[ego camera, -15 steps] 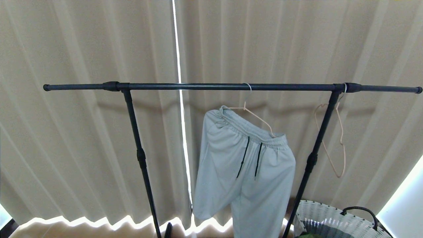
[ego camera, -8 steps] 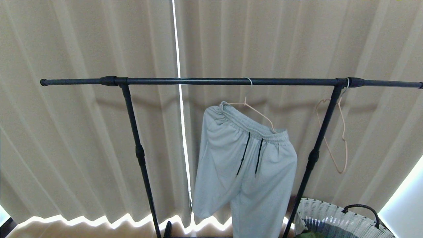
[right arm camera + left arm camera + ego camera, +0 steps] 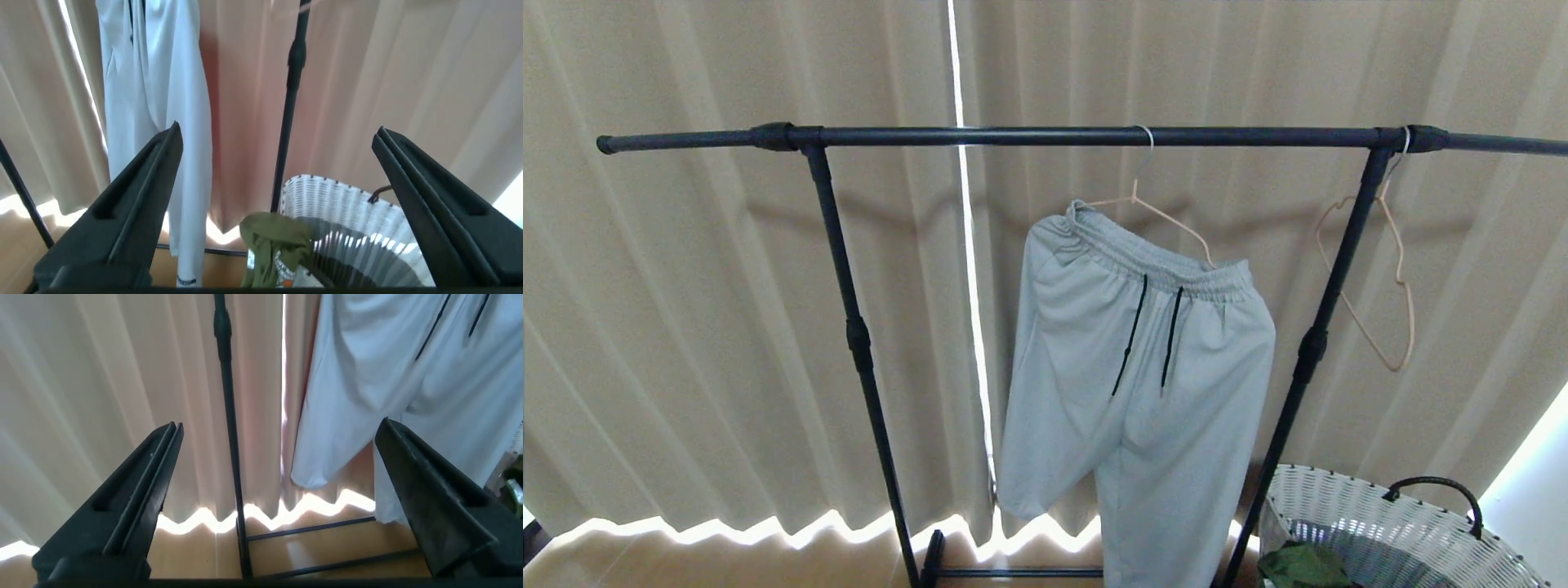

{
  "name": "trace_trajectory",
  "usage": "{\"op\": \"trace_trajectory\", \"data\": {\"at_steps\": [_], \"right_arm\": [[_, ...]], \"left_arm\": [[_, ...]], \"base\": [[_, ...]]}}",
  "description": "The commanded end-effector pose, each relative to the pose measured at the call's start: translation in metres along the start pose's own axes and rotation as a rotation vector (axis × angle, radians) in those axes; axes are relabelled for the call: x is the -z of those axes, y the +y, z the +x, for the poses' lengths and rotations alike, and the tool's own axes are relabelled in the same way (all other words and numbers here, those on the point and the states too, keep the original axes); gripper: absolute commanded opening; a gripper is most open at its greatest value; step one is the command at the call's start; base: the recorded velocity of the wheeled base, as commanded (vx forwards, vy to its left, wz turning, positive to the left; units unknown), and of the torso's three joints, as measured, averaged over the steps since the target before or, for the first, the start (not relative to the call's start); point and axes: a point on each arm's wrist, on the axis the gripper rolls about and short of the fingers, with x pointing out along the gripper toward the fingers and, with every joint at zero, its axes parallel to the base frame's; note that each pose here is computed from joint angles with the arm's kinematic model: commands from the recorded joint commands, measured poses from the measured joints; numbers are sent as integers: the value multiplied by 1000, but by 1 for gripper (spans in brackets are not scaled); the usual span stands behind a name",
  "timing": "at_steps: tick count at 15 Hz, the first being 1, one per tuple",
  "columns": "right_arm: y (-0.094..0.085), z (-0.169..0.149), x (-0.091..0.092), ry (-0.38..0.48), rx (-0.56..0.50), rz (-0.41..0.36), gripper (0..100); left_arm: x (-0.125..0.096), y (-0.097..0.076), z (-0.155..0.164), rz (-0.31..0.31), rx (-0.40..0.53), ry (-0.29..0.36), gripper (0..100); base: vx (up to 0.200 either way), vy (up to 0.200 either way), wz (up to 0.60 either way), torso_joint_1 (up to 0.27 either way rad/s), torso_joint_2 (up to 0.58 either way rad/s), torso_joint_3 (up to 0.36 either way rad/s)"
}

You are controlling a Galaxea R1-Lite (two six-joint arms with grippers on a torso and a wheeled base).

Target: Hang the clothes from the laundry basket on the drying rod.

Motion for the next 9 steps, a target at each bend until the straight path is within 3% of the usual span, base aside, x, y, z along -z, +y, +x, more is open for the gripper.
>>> {"op": "trace_trajectory", "data": {"at_steps": [1, 9], "right_arm": [[0, 0, 0, -2, -1, 0, 100], [0, 0, 0, -2, -1, 0, 100]], "left_arm": [[0, 0, 0, -1, 0, 0, 100], [0, 0, 0, -4, -5, 0, 100]], "base": [[0, 0, 0, -198, 486, 276], [0, 0, 0, -179, 474, 291]]}}
